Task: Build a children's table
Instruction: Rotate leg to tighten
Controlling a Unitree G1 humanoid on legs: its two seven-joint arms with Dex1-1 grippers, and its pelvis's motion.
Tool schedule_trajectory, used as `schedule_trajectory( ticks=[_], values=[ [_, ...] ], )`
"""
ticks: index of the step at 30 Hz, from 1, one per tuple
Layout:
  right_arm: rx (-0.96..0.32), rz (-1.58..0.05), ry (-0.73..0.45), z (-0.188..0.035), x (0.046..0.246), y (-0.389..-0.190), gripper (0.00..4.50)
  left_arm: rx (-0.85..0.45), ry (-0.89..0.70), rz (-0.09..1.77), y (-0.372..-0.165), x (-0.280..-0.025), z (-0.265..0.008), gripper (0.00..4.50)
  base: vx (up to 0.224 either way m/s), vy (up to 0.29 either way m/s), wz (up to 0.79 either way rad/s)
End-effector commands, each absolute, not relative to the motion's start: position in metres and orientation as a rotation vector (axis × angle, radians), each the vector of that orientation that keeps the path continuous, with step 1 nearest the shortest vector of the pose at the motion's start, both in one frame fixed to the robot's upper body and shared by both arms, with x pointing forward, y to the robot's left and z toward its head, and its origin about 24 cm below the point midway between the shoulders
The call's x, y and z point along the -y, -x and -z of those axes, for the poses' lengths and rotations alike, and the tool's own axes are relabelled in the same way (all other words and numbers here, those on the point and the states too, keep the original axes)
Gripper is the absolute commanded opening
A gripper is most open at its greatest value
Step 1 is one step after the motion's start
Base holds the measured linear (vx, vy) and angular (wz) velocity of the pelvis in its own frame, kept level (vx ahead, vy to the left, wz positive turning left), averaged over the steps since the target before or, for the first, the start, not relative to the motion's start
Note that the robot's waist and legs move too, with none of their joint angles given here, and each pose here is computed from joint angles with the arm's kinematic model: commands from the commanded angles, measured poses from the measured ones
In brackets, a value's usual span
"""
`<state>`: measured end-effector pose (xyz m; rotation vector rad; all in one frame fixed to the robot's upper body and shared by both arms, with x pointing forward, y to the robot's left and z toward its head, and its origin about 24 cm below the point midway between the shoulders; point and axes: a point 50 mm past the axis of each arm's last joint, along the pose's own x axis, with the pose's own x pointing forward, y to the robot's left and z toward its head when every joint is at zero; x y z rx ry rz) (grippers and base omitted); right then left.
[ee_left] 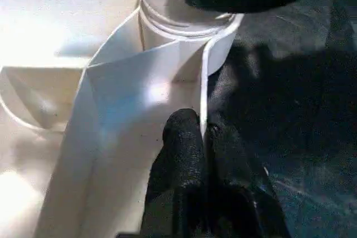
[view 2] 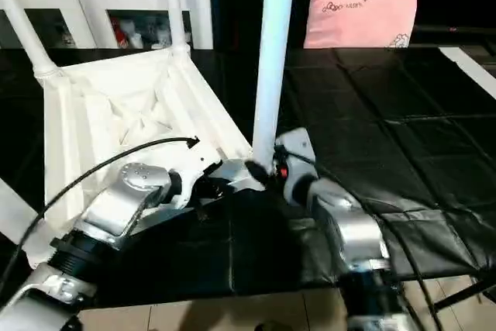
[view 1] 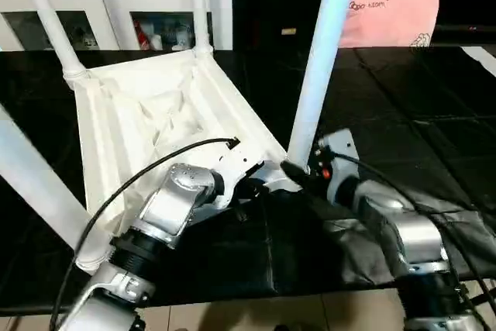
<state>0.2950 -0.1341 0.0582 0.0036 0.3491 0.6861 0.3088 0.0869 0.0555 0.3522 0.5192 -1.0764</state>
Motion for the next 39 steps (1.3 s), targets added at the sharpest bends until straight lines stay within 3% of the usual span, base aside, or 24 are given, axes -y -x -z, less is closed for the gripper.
schedule_trajectory(
  ticks=[1, 7, 13, 21, 26, 27, 39],
  values=[
    [-0.332, -0.784, 0.002, -0.060, 0.125, -0.290, 3.27, -0.450, -0.341, 1.106, -0.312, -0.087, -0.064, 0.00, 0.000, 0.000, 0.00],
    [-0.319, -0.942, 0.027, -0.067, 0.150, -0.287, 3.79, -0.374, -0.361, 1.289, -0.308, -0.098, -0.068, 0.00, 0.000, 0.000, 0.00],
    [-0.332, -1.168, 0.063, -0.074, 0.171, -0.285, 4.16, -0.453, -0.496, 1.488, -0.303, -0.112, -0.064, 0.00, 0.000, 0.000, 0.00],
    [-0.372, -1.403, 0.130, -0.074, 0.174, -0.287, 4.16, -0.502, -0.601, 1.654, -0.302, -0.112, -0.062, 0.00, 0.000, 0.000, 0.00],
    [-0.379, -1.455, 0.148, -0.072, 0.170, -0.293, 4.16, -0.509, -0.643, 1.706, -0.303, -0.109, -0.061, 0.00, 0.000, 0.000, 0.00],
    [-0.379, -1.473, 0.160, -0.071, 0.168, -0.296, 3.89, -0.509, -0.650, 1.720, -0.303, -0.108, -0.060, 0.00, 0.000, 0.000, 0.00],
    [-0.425, -1.575, 0.127, -0.065, 0.161, -0.302, 3.06, -0.523, -0.692, 1.707, -0.309, -0.110, -0.056, 0.00, 0.000, 0.000, 0.00]
  ],
)
